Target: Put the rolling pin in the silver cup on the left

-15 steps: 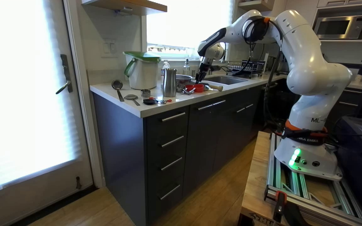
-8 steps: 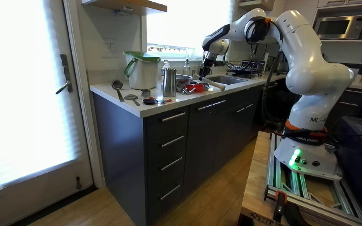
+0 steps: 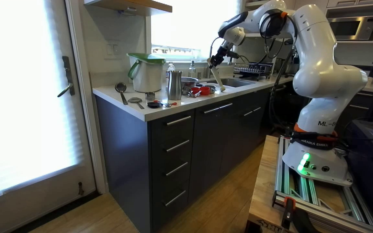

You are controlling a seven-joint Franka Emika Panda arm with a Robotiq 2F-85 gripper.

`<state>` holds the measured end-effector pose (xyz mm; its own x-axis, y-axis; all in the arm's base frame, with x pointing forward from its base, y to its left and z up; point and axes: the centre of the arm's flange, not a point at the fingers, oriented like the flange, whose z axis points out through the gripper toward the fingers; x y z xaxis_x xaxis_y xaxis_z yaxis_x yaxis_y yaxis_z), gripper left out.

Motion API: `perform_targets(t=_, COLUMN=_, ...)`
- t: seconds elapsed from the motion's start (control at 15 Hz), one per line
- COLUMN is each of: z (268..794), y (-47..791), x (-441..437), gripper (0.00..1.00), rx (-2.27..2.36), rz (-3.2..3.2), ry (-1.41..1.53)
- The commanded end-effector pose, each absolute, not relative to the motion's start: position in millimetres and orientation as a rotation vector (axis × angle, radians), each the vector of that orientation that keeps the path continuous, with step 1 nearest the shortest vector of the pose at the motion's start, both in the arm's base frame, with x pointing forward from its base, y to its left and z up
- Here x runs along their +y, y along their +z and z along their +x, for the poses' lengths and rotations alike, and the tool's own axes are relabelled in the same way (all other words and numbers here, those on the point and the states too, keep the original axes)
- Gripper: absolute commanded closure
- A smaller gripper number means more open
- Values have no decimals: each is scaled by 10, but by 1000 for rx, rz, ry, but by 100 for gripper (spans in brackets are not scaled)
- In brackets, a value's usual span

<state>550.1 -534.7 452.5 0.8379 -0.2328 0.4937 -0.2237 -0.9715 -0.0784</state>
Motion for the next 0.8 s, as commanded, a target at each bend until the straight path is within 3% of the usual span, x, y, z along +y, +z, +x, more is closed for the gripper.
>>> perform_targets(t=0.0, z=5075, y=4868, x=-5347, gripper=84, rx=430, rz=-2913, ry=-941)
perform_targets(t=0.73, z=4430, y=5279, x=-5330, gripper=84, rx=456, rz=-2730, ry=-1147)
